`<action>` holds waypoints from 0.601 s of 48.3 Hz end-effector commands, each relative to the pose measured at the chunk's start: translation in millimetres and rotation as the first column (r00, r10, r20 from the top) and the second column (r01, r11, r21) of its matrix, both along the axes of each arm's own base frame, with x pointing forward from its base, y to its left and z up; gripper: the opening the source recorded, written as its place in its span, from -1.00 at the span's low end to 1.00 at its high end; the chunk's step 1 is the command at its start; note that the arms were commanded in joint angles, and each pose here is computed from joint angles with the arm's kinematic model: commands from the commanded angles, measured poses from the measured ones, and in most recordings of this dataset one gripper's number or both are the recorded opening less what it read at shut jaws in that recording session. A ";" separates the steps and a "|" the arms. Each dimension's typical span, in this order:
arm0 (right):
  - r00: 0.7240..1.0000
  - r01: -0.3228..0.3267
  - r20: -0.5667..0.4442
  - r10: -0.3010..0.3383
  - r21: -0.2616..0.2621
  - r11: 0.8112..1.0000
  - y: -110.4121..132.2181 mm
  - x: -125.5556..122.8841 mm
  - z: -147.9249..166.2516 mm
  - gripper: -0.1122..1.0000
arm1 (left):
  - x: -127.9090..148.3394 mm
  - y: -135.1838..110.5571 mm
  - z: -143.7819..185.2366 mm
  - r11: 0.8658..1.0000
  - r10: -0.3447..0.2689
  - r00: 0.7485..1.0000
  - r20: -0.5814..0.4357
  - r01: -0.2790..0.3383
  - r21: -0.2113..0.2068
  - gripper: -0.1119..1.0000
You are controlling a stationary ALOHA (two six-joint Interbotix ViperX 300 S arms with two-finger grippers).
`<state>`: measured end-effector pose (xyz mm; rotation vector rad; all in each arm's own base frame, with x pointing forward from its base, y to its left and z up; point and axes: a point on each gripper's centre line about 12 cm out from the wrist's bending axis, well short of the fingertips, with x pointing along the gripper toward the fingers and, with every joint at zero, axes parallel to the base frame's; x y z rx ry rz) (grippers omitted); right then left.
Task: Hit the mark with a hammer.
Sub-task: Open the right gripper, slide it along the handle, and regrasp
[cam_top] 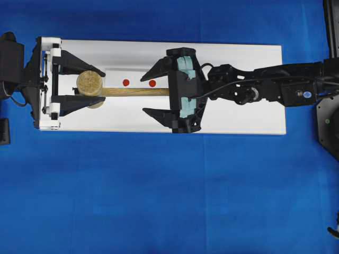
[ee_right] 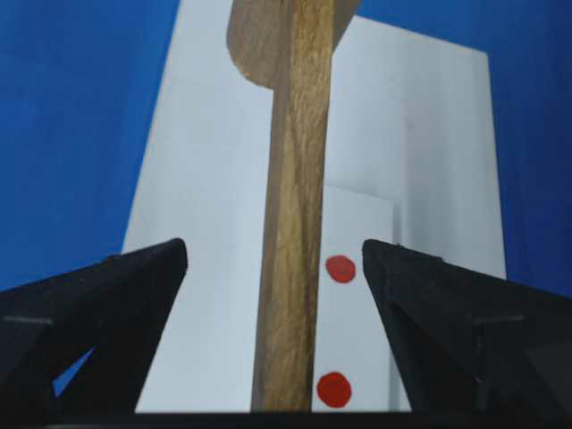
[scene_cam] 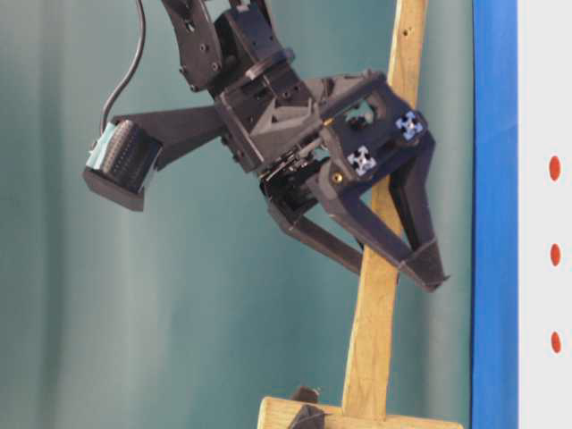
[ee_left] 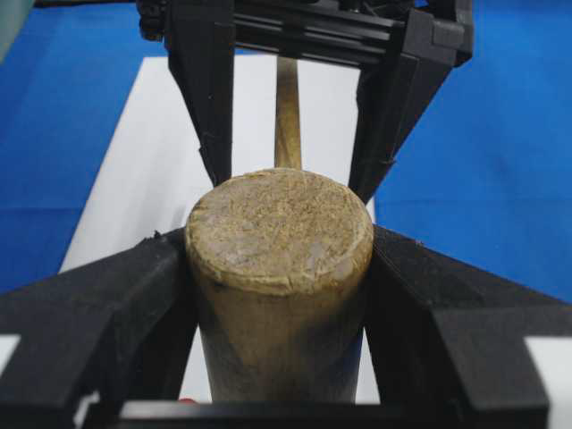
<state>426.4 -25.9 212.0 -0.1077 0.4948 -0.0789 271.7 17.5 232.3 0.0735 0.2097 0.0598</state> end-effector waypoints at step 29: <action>1.000 -0.021 0.007 0.021 0.019 1.000 2.7 1.9 10.5 -0.76 | 5.1 -1.9 18.4 1.000 -0.008 0.998 0.058 0.008 0.005 0.04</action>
